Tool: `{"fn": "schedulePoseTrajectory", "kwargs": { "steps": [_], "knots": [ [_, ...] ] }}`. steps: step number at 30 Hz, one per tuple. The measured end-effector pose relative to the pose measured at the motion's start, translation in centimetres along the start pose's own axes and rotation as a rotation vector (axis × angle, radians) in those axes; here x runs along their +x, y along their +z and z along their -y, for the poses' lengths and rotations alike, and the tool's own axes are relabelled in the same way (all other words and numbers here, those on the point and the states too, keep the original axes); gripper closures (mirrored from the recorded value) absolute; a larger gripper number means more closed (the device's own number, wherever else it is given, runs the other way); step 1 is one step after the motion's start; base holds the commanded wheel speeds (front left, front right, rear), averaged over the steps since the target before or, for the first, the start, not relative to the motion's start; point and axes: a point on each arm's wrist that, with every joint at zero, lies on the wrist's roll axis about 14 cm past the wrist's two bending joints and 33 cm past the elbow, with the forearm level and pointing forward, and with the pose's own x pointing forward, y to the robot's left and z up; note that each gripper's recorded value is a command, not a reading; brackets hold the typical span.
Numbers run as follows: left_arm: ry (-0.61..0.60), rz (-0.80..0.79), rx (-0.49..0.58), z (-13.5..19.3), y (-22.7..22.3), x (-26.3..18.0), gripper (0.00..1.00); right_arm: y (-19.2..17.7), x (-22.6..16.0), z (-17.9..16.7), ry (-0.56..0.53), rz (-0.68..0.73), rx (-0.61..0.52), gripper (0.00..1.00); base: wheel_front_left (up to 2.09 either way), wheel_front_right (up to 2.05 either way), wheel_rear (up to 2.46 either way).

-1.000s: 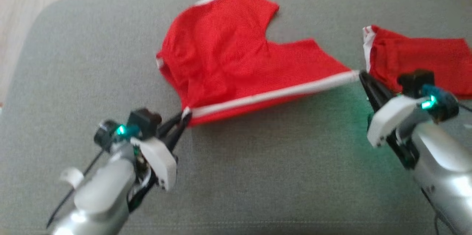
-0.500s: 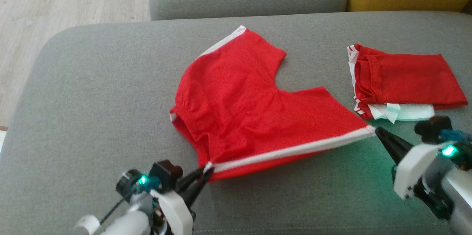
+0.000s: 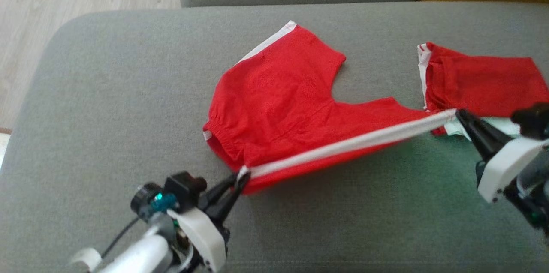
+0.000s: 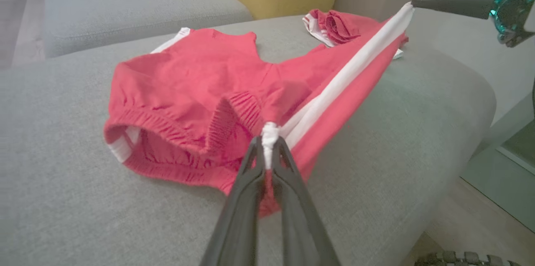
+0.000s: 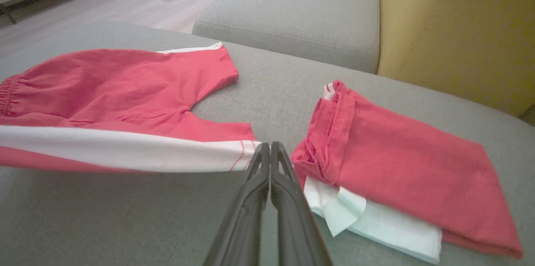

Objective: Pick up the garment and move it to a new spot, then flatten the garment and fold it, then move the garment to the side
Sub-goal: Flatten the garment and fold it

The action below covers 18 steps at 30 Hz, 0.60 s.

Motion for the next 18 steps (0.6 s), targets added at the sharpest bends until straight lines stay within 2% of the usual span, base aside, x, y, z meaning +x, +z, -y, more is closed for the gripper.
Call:
{"fn": "schedulePoseTrajectory", "kwargs": {
  "steps": [10,18],
  "knots": [
    [0.125,0.088,-0.026,-4.7,3.2,1.1,1.0,7.1,4.6,-0.4,0.035,0.101,-0.141,1.0,0.0,0.0,0.0],
    [0.212,0.086,-0.047,-7.8,3.1,1.6,1.0,9.9,9.4,-1.8,0.092,0.111,-0.234,1.0,0.0,0.0,0.0]
  ]
}}
